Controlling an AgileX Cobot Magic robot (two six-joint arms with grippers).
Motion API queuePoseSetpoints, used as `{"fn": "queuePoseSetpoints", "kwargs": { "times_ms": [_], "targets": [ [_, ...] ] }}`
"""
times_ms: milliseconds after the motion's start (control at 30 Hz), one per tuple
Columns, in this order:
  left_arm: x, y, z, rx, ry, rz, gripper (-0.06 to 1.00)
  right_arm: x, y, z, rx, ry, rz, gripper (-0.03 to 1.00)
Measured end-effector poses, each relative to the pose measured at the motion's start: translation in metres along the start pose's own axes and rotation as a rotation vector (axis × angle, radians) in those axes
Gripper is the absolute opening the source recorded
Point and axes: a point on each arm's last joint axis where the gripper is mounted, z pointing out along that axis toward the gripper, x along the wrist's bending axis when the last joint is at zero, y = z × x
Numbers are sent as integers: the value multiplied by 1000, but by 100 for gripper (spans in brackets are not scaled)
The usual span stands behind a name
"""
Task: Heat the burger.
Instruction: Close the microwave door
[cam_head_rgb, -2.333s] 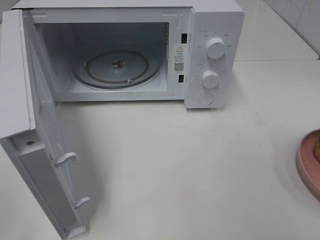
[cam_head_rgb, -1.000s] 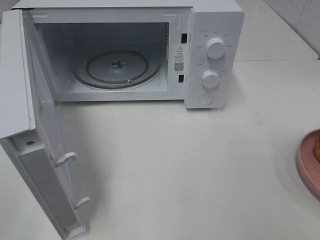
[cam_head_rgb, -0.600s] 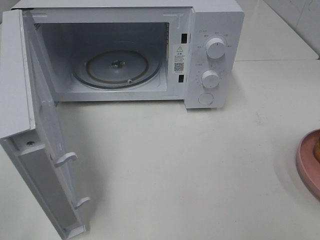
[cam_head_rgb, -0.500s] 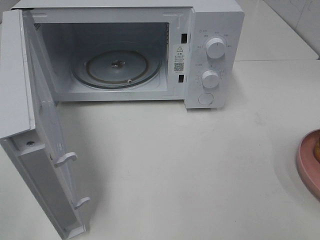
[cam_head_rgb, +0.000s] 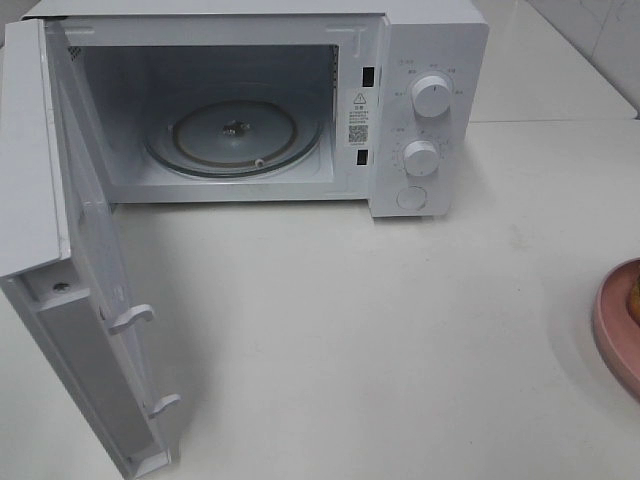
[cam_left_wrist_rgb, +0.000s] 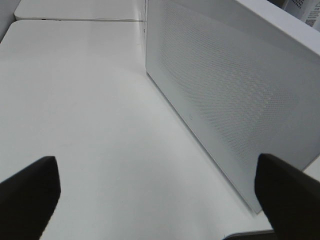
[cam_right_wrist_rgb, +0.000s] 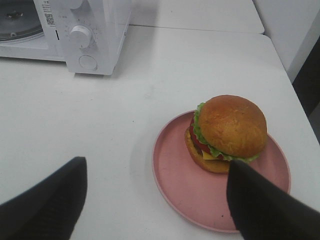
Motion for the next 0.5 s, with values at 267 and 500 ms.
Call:
{"fn": "queuePoseSetpoints", "kwargs": {
  "times_ms": [267, 500],
  "targets": [
    [0, 0, 0, 0, 1, 0, 98, 0, 0, 0, 0, 0, 0, 76],
    [0, 12, 5, 18, 3, -24, 95, 0, 0, 0, 0, 0, 0, 76]
  ]
}}
